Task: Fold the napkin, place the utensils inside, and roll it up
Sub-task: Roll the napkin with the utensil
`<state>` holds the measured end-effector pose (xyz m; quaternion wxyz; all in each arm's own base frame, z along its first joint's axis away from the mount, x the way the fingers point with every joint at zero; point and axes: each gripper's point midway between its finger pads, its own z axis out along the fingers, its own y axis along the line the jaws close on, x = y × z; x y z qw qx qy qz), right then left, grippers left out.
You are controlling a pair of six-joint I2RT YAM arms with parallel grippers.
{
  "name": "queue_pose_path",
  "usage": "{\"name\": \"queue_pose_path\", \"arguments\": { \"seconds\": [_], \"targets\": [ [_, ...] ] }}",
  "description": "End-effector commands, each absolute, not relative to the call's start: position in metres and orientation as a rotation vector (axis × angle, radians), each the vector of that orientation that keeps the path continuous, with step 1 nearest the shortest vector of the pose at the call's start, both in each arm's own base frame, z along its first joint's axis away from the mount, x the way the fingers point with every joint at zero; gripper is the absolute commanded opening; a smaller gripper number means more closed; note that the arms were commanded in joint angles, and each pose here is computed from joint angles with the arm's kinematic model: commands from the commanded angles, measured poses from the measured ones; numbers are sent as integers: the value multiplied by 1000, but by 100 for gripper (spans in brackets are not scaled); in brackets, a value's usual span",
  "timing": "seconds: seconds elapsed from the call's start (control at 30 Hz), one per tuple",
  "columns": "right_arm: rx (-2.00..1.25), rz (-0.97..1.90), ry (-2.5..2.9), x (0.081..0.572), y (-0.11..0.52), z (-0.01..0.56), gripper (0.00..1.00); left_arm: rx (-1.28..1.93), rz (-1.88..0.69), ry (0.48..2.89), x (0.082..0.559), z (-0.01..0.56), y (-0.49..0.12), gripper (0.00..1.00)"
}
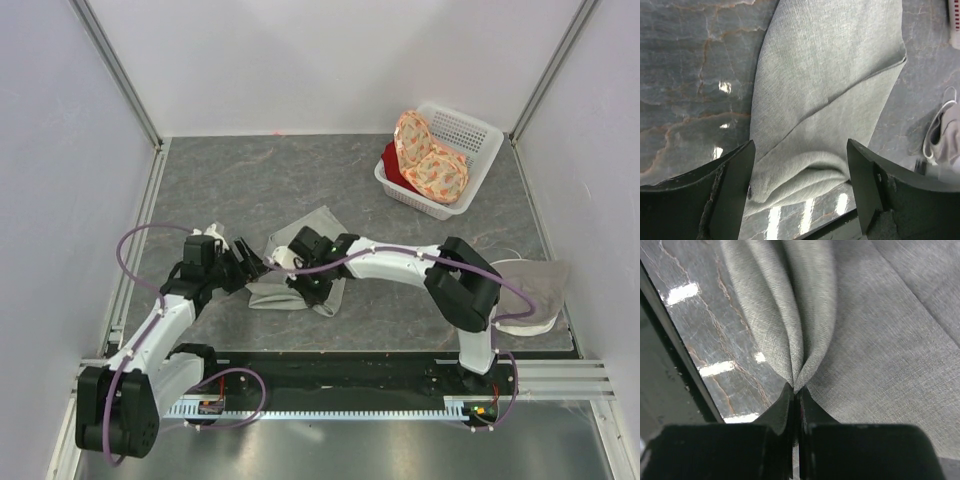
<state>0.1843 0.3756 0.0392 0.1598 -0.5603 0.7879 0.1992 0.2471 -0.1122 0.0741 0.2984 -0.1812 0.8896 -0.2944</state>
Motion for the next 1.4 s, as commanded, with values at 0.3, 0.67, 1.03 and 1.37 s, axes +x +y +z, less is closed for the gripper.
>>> {"name": "queue_pose_path", "arguments": {
  "seconds": [0.3, 0.67, 1.03, 1.37],
  "targets": [
    [-1309, 1363, 2625, 182, 356, 26, 0, -414, -660, 2336, 228, 70, -106, 81],
    [-1138, 1458, 2719, 200, 349, 12, 0, -441, -720, 2516, 186, 55, -131, 81],
    [-1135, 1403, 2751, 200, 344, 3, 0, -496, -908, 2528, 164, 69, -155, 84],
    [-1130, 1368, 2769, 198, 339, -1, 0, -486, -1168, 2386, 196, 93, -189, 87]
  ]
}}
